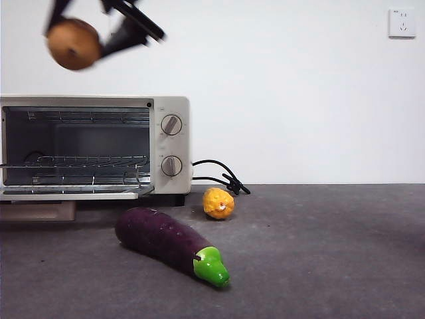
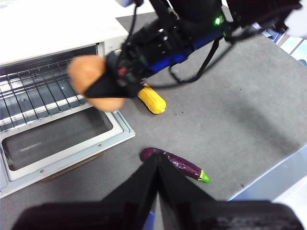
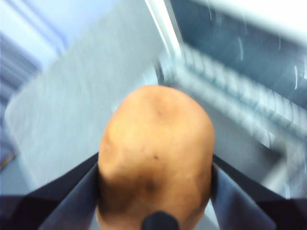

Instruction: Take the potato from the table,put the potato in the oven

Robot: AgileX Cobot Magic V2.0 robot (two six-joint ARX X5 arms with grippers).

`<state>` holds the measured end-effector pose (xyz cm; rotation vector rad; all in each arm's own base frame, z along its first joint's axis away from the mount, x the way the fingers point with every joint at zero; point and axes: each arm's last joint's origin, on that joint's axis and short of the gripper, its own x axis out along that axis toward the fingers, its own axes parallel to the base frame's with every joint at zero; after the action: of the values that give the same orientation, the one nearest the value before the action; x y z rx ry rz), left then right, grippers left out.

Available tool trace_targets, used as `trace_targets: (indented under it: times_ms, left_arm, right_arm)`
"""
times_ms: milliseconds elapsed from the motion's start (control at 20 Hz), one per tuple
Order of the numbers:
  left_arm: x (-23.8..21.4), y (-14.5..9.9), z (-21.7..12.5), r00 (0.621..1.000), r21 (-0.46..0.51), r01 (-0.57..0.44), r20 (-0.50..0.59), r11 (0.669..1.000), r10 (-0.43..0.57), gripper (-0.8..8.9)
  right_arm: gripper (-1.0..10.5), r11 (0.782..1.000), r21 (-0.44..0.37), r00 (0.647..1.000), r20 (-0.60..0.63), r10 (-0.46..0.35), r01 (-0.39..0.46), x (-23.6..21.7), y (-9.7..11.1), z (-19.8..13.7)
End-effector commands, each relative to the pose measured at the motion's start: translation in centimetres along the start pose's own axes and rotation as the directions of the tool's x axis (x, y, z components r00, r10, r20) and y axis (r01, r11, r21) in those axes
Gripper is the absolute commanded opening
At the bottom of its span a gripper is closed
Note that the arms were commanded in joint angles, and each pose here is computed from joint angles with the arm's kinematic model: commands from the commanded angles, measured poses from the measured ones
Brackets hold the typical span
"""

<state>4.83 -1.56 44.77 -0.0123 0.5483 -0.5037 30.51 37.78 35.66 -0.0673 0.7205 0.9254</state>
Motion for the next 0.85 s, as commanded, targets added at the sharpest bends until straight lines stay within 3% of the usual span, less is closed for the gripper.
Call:
trace_targets:
  times_ms: [50, 300, 450, 650, 850]
  left_arm:
    - [0.0, 0.0, -0.1, 1.000, 0.022, 0.005, 0.002, 1.000, -0.005, -0.05]
    - [0.0, 0.0, -0.1, 1.000, 0.021, 0.005, 0.002, 1.000, -0.005, -0.05]
    - [0.0, 0.0, -0.1, 1.000, 0.021, 0.005, 0.001, 1.000, -0.005, -0.05]
    - [0.1, 0.1, -0.1, 0.999, 0.022, -0.034, -0.003, 0.999, 0.034, -0.05]
    - [0.4, 0.3, 0.1, 0.998, 0.023, -0.062, -0.018, 0.998, 0.062, -0.05]
  right_arm:
    - [0.3, 0.999, -0.028, 0.999, 0.025, -0.028, 0.029, 0.8, 0.3, -0.1]
    - [0.3, 0.999, -0.031, 0.999, 0.024, -0.034, 0.035, 2.9, 0.4, -0.8]
    - [0.3, 0.997, -0.006, 0.997, 0.002, -0.072, 0.072, 6.1, -1.4, -1.9]
    - [-0.1, 0.976, -0.025, 0.976, 0.019, -0.217, 0.217, 8.7, -3.4, -2.9]
    - [-0.1, 0.963, -0.062, 0.964, 0.070, -0.258, 0.262, 10.4, -4.8, -3.2]
